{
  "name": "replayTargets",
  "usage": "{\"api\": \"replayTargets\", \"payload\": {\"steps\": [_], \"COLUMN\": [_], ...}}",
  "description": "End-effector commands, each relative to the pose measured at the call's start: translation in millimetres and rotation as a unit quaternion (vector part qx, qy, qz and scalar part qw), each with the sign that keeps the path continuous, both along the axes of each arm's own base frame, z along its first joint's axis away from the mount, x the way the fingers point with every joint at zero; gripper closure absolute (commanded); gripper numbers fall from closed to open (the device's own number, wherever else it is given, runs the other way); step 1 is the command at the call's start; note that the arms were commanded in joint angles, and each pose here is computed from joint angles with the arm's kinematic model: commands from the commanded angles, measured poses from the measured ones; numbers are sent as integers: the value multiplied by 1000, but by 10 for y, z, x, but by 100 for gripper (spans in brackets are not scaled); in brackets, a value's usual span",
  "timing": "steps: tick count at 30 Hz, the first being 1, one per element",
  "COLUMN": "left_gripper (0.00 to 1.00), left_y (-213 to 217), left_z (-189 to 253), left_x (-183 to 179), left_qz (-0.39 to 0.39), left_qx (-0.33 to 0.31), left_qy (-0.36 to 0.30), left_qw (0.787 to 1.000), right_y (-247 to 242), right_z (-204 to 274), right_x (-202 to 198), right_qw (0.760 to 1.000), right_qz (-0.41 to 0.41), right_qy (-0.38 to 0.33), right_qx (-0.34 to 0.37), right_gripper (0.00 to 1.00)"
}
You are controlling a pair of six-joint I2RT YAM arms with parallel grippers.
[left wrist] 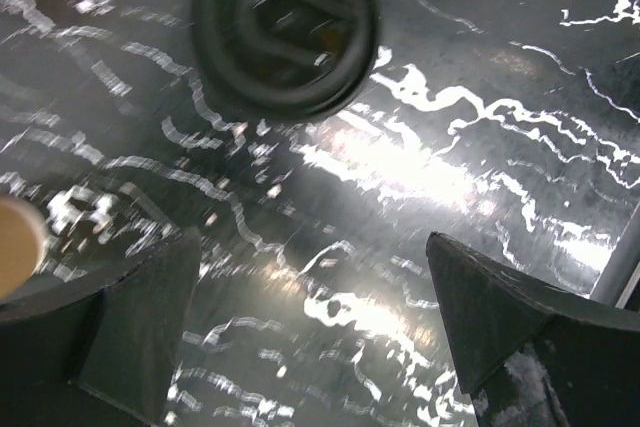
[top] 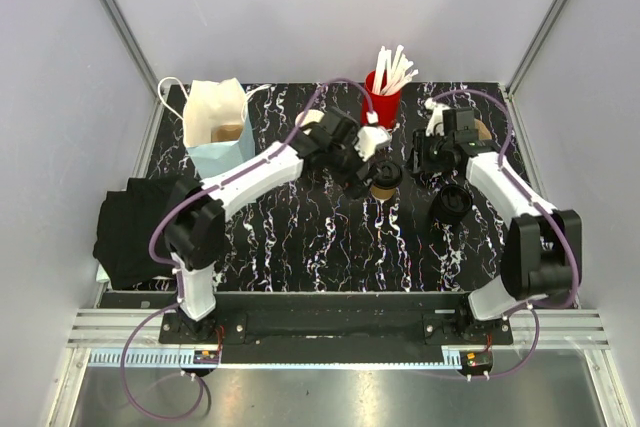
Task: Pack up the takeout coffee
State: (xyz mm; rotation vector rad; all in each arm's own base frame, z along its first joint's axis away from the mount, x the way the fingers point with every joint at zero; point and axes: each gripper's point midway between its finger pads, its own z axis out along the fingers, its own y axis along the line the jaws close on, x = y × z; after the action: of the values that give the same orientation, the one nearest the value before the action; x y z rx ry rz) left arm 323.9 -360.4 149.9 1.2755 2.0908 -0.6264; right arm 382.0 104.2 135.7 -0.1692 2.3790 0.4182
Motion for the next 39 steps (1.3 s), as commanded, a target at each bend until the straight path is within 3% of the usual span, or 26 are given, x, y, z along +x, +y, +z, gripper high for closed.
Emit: {"api": "replayTargets", "payload": {"steps": [1,10,19,39], "left_gripper": [1,1,1,1], "left_y": [-224,-410,-335,-21], "left_z": [91,-65,-125,-82], "left_x": [130,118,453,766], "left_qz": [5,3,75,152], "left_qx": [11,46,81,112], "left_qy": [-52,-75,-120,-175], "left_qw": [999,996,987,966], "right_y": [46,108,229,301], "right_z": [-198,-294,-293,-283], "right_x": [29,-1,-72,-142], "right_qw": [999,998,995,993], "right_qz": [22,35,50,63], "right_qy": [38,54,68,72], "right_qx": [-3,8,44,62], "right_gripper": [55,57,59,60]}}
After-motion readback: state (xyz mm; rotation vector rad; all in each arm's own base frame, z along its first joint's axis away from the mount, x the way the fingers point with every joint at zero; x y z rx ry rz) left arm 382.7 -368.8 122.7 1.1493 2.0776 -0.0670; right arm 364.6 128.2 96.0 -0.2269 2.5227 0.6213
